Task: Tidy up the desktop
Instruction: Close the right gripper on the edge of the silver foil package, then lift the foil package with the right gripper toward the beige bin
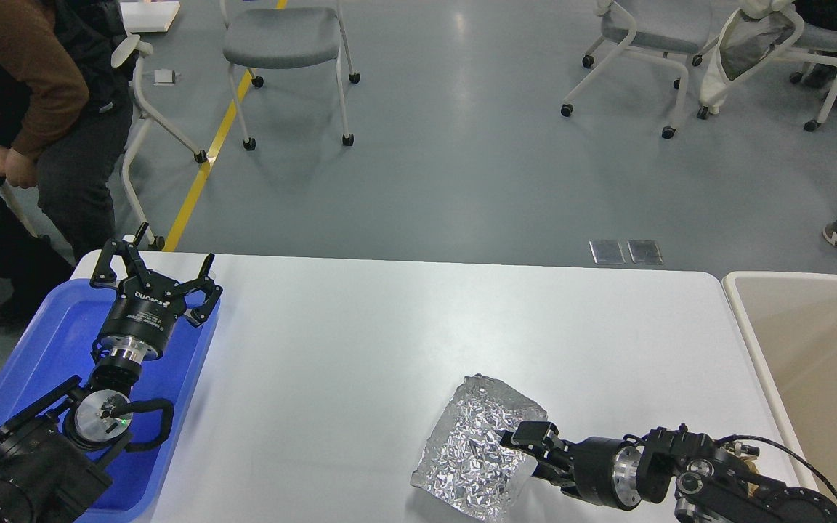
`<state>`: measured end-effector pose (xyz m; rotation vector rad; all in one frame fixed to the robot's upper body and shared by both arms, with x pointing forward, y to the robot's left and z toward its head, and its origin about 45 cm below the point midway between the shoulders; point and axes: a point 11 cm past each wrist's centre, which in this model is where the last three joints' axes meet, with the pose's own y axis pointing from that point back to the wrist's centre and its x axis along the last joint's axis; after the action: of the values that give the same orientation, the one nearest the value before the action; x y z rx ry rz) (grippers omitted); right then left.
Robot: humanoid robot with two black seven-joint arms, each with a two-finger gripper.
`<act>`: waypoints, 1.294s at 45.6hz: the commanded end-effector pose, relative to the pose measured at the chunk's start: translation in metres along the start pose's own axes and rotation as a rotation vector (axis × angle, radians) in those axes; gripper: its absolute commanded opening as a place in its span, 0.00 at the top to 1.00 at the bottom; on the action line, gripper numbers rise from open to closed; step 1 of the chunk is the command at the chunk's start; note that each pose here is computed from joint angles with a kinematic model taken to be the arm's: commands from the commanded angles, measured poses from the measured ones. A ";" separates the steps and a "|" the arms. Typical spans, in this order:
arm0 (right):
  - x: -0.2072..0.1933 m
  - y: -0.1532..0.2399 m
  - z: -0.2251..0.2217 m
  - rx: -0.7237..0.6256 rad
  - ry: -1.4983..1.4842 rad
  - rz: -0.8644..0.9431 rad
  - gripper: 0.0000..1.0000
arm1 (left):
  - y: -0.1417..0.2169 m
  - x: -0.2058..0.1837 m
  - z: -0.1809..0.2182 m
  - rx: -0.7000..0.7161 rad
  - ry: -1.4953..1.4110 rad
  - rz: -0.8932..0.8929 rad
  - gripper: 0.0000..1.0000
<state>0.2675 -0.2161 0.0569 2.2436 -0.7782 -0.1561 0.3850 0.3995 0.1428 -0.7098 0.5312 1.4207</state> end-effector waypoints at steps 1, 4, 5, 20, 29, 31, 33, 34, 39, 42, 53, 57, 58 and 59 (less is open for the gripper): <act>-0.006 -0.001 0.004 -0.003 0.031 -0.018 0.61 | 0.000 0.000 0.000 0.000 -0.001 0.001 0.00; -0.008 -0.001 0.005 -0.008 0.034 -0.021 0.61 | 0.000 0.000 0.000 -0.001 0.000 0.001 0.00; -0.008 -0.001 0.005 -0.007 0.034 -0.022 0.61 | 0.000 0.000 0.000 0.000 -0.001 0.001 0.00; -0.012 -0.002 0.011 -0.028 0.071 -0.033 0.87 | 0.000 0.000 0.000 -0.001 0.000 -0.001 0.00; -0.011 -0.001 0.011 -0.029 0.073 -0.031 1.00 | 0.000 0.000 0.000 -0.001 0.000 -0.001 0.00; -0.009 0.000 0.012 -0.031 0.072 -0.026 1.00 | 0.000 0.000 0.000 0.000 -0.001 0.001 0.00; -0.007 0.001 0.012 -0.029 0.069 -0.022 1.00 | 0.000 0.000 0.000 0.000 0.000 -0.001 0.00; -0.006 0.002 0.012 -0.025 0.066 -0.020 1.00 | 0.000 0.000 0.000 -0.001 0.000 -0.001 0.00; 0.010 0.014 0.014 -0.023 0.050 0.013 1.00 | 0.000 0.000 0.000 0.000 0.000 -0.001 0.00; 0.019 0.023 0.009 -0.003 0.015 0.025 1.00 | 0.000 0.000 0.000 -0.002 0.001 0.000 0.00; 0.052 0.073 -0.012 0.049 -0.035 0.056 1.00 | 0.000 0.000 0.000 0.000 0.000 -0.001 0.00; 0.063 0.096 -0.016 0.052 -0.039 0.064 1.00 | 0.000 0.000 0.000 0.000 0.000 -0.001 0.00; 0.066 0.101 -0.018 0.052 -0.040 0.065 1.00 | 0.000 0.000 0.000 0.000 0.000 -0.001 0.00; 0.071 0.107 -0.021 0.057 -0.043 0.070 1.00 | 0.000 0.000 0.000 0.000 0.000 -0.001 0.00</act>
<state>0.2745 -0.2679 0.1040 2.2574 -0.8425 -0.1494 0.3850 0.3996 0.1429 -0.7106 0.5306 1.4209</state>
